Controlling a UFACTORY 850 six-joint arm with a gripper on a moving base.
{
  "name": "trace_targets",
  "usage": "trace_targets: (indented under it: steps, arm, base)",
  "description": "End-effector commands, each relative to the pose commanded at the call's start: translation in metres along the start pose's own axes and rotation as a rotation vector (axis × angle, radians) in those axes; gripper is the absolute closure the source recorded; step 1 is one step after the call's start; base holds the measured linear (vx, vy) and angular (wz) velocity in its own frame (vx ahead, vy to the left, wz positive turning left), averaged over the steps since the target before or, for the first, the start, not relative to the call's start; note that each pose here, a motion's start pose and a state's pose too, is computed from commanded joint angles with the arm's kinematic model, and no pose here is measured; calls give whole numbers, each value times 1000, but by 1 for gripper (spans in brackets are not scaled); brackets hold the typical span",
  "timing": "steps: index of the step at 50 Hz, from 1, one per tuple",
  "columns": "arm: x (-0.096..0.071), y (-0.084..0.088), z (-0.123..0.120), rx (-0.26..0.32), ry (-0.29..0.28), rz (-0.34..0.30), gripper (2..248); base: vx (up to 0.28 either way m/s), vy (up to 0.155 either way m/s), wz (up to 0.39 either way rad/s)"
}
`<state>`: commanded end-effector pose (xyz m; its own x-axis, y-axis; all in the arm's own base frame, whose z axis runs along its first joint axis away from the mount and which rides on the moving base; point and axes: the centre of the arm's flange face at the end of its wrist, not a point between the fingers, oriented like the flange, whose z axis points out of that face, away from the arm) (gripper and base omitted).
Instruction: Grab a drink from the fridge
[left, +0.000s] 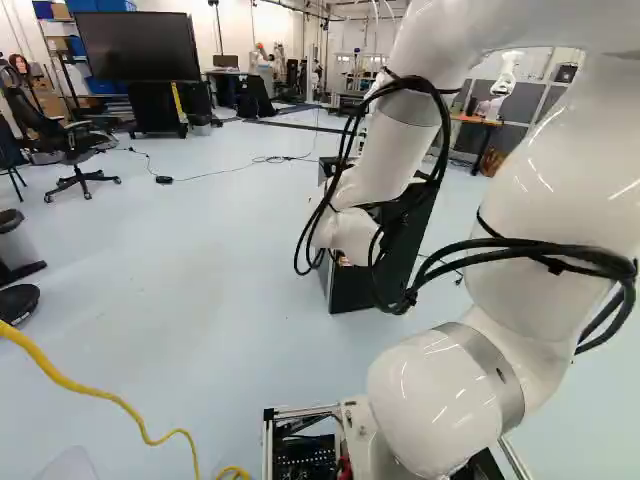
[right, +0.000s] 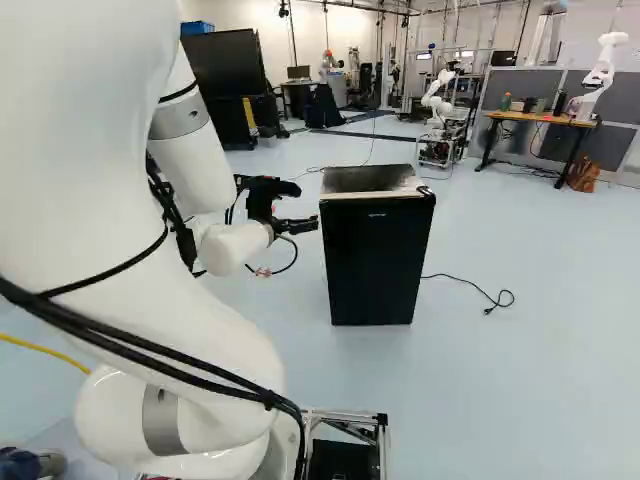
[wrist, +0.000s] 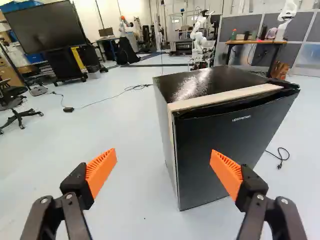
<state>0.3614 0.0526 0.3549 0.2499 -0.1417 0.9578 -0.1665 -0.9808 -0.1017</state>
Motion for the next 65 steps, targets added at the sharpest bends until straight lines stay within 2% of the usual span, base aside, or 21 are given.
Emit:
trace_targets:
  steps: [55,65]
  arm:
    - [-31,-56,68,-194,176,40,3]
    - [-41,-65,83,-240,190,46,3]
  base:
    - [0,0,0]
    - [0,0,0]
